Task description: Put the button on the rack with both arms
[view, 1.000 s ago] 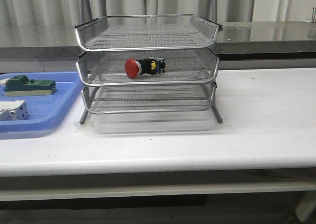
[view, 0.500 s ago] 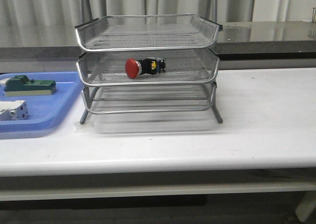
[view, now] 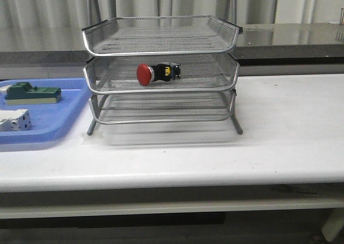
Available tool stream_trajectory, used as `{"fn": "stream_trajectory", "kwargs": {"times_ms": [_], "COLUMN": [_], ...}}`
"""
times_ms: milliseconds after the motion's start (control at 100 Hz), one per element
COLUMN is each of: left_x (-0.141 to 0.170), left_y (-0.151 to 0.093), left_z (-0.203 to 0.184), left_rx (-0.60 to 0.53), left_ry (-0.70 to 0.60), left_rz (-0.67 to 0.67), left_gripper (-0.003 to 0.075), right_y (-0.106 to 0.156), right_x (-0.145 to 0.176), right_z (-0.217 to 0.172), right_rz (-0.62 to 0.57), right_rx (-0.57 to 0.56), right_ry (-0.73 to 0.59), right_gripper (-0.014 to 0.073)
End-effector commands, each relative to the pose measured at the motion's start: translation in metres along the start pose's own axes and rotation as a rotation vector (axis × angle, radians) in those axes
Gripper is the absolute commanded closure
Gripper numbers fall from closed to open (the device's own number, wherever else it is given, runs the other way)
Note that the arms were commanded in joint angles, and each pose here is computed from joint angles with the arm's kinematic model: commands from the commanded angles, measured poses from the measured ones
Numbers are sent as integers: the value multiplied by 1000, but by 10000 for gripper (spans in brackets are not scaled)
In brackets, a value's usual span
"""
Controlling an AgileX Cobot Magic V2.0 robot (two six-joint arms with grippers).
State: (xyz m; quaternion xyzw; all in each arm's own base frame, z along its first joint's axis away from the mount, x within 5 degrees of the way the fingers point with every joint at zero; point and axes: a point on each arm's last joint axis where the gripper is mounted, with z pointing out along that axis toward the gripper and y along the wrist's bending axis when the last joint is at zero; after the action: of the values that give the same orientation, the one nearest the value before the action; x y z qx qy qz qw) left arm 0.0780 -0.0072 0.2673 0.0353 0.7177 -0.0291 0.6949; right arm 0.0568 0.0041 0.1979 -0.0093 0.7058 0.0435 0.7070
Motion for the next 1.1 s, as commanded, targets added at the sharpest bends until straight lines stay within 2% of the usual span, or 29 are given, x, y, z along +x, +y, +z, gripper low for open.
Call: {"fn": "stream_trajectory", "kwargs": {"times_ms": [0, 160, 490, 740, 1090], "left_x": [-6, 16, 54, 59, 58], "left_y": [1, 1, 3, 6, 5], "left_z": [-3, -10, -15, -18, -19], "left_rx": [-10, -12, -51, -96, -94], "left_ry": [-113, -163, -148, -198, -211], "left_rz": [-13, -13, -29, -44, -14], "left_gripper": [716, 716, 716, 716, 716], "right_y": [1, 1, 1, 1, 1], "right_x": [-13, -13, -13, -13, -13], "right_z": [-2, -2, -2, -2, -2], "right_rz": [-11, -11, -11, -11, -11], "right_rx": [-5, -5, -5, -5, -5], "right_ry": [-104, -104, -104, -104, -104], "right_gripper": [654, 654, 654, 654, 654]}}
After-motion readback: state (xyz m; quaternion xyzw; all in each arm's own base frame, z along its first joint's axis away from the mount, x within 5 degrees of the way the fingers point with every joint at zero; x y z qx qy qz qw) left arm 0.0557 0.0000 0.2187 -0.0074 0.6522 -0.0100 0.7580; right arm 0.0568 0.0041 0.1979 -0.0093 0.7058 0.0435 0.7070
